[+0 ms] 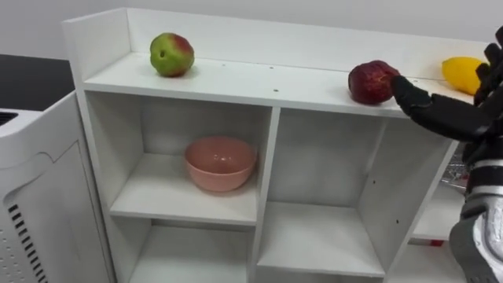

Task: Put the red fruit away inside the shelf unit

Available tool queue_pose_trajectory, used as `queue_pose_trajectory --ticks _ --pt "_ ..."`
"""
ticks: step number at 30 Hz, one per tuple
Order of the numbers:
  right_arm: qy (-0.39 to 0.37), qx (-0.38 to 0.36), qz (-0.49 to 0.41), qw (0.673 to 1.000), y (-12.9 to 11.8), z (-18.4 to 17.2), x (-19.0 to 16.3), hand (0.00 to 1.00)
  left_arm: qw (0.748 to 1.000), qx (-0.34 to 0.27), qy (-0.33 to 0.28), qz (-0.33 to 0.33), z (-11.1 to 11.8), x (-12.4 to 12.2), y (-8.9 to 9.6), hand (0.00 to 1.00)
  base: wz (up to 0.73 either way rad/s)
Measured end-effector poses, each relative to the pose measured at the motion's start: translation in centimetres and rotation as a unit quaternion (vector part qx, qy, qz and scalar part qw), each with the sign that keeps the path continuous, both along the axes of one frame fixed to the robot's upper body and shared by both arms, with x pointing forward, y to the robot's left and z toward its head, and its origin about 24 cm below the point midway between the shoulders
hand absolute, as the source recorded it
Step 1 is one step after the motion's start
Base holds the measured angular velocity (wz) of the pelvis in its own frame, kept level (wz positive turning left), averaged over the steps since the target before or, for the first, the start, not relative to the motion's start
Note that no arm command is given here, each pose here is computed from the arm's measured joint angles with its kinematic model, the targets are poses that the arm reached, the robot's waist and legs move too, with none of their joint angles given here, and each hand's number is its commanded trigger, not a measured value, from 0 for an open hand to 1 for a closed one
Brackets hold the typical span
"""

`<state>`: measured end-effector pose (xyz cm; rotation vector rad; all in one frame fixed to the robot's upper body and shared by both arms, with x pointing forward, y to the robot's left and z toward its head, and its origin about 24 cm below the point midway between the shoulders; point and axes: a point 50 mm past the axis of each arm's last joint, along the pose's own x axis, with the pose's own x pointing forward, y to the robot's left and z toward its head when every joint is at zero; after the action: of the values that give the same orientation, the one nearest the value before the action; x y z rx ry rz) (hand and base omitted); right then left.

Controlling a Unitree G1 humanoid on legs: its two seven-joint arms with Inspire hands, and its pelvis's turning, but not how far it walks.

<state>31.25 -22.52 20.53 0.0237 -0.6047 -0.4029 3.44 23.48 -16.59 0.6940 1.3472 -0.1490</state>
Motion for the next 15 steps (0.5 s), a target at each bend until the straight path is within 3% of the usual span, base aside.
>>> queue_pose_trajectory --ticks 15 --pt "0.030 -0.010 0.053 0.998 0.4 1.2 2.1 0.00 1.000 0.016 0.006 -0.019 0.4 0.6 0.8 0.00 0.00"
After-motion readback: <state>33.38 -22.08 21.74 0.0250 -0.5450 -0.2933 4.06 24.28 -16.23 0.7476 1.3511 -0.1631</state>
